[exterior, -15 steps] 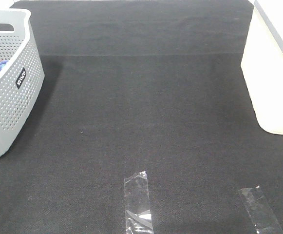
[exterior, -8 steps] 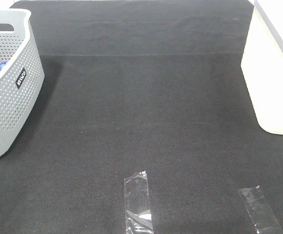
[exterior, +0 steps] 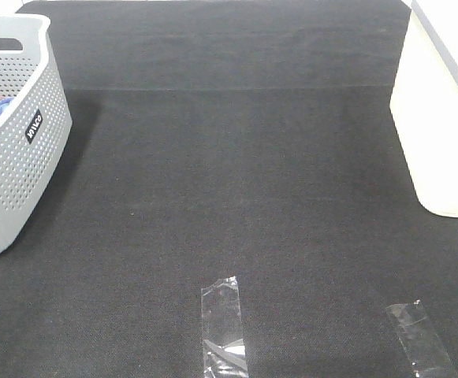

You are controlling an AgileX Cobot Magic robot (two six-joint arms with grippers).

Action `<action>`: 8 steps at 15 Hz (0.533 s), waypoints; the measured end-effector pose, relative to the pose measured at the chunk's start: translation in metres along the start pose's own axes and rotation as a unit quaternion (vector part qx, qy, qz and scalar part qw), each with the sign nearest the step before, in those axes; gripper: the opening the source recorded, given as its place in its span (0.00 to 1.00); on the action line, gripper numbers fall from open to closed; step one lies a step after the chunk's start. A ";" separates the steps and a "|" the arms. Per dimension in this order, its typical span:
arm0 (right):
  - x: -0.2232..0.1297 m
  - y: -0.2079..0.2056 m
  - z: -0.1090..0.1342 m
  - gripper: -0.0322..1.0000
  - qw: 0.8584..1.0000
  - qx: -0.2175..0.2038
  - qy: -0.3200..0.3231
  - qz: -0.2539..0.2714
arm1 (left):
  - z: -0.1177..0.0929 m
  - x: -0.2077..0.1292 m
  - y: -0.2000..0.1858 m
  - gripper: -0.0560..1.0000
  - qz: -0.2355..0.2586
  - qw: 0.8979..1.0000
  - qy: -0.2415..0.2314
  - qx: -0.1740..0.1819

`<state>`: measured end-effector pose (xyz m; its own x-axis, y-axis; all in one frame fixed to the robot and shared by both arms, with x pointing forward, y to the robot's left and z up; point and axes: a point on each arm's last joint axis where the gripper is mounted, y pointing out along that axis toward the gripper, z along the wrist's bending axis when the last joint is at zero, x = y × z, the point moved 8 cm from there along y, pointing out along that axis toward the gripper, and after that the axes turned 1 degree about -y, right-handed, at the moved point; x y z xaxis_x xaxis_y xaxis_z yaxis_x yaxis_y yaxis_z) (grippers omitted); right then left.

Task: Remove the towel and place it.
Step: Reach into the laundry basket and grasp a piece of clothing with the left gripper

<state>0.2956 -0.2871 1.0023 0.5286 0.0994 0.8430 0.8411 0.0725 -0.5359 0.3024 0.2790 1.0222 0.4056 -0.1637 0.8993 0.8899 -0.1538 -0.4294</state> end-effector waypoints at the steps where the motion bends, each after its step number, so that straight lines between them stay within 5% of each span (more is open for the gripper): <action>1: 0.000 0.000 0.000 0.77 1.000 0.000 0.000 0.000 | 0.000 0.000 0.000 0.66 0.000 1.000 0.000 0.000; 8: 0.000 0.000 0.000 0.77 1.000 0.000 0.000 0.000 | 0.000 0.000 0.000 0.66 0.000 1.000 0.000 0.000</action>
<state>0.2956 -0.2871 1.0023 0.5286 0.0994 0.8430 0.8411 0.0725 -0.5359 0.3024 0.2790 1.0222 0.4056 -0.1637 0.8993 0.8899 -0.1538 -0.4294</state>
